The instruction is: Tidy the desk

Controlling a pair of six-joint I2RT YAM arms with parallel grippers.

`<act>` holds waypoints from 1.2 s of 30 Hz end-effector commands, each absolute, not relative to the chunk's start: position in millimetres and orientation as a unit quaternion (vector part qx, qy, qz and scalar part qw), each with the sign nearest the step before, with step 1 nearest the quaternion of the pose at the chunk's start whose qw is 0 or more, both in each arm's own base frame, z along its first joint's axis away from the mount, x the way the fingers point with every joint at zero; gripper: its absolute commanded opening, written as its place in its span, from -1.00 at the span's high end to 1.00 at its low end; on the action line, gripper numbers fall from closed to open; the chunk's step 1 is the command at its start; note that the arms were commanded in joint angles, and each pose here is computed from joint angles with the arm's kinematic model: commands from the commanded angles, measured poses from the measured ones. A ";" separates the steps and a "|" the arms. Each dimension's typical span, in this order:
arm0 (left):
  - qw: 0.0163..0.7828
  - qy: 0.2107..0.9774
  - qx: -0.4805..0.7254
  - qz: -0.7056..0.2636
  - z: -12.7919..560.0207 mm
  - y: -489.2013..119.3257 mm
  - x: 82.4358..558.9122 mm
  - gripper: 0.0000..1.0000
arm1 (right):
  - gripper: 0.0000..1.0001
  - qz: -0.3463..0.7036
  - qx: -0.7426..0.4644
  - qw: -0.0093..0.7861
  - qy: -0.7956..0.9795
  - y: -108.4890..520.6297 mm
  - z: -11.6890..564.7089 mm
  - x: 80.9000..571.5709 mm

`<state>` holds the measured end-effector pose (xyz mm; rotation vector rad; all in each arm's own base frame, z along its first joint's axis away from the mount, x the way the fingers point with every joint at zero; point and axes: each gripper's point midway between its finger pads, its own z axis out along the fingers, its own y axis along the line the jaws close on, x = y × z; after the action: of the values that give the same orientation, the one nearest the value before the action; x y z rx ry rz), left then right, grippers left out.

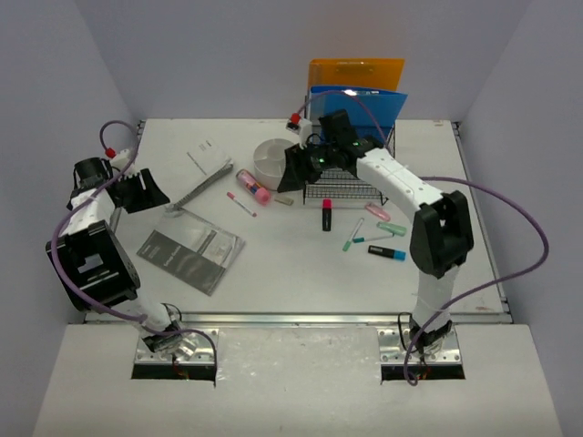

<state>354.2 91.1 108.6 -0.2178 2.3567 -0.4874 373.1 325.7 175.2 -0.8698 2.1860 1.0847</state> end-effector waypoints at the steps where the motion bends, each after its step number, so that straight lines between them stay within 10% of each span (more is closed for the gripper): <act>1: 0.381 0.899 -0.055 -0.210 119.6 85.0 344.4 -0.06 | -0.20 0.450 -0.355 0.253 0.779 398.0 185.1 376.1; 20: 0.411 0.893 -0.054 -0.176 142.5 101.3 326.6 -0.12 | -0.17 0.456 -0.367 0.111 0.803 484.5 15.8 322.9; 27: 0.404 0.899 -0.073 -0.151 131.2 113.0 329.1 -0.12 | 0.89 0.434 -0.395 0.072 0.806 449.9 -7.0 284.6; 36: 0.318 0.913 0.036 -0.253 81.0 77.6 327.8 -0.07 | 1.00 0.401 -0.440 0.068 0.801 393.4 2.1 242.0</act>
<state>327.3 99.3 101.6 -0.1287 2.3568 -0.5169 252.2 422.1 -5.9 -1.2301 2.4401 1.3056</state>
